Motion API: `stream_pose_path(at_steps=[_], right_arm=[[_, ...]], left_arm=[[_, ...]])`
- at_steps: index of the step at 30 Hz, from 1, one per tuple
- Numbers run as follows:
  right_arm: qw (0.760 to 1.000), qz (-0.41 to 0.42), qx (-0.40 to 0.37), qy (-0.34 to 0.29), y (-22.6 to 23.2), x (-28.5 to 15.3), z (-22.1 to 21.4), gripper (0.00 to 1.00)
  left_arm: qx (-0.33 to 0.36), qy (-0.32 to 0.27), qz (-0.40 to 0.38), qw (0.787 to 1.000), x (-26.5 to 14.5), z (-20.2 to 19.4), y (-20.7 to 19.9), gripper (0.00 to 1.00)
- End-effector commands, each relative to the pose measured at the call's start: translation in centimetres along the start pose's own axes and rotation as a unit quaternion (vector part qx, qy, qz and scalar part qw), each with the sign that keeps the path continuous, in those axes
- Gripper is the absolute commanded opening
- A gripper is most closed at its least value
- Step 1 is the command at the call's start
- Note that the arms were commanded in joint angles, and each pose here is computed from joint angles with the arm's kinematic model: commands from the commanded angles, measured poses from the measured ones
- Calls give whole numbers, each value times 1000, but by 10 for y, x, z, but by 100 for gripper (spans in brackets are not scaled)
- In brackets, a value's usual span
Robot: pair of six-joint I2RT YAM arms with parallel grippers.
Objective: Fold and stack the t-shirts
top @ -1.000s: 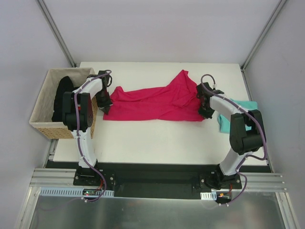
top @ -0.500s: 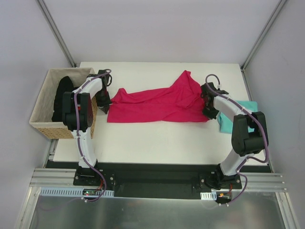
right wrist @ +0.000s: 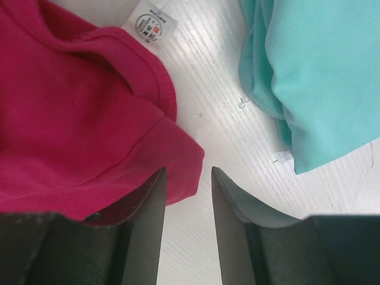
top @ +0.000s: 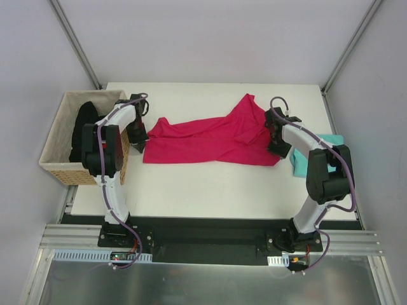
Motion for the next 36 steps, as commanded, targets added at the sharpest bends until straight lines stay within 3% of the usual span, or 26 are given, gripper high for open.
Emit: stream_pose_path(at_steps=[1, 19, 25, 36], right_arm=[[999, 9, -14, -50, 1, -35, 12, 39], [997, 31, -52, -46, 13, -46, -17, 38], [997, 42, -64, -30, 17, -41, -23, 51], [995, 58, -68, -33, 23, -42, -22, 51]], left_arm=[[-10, -11, -8, 1000, -22, -8, 8, 5], [4, -4, -12, 1000, -23, -40, 2, 13], [1, -9, -11, 1000, -28, -45, 3, 14], [-7, -22, -10, 1000, -38, -52, 10, 14]])
Point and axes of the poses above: each gripper's point midway between its finger pads, its own x axis out along the fingers, its own y axis along the line the jaws close on, z = x × y, the point moved 7 cm from there along -x, back along the fingers, and after that the axes turned 6 degrees about -x, right-handed, at the moved point
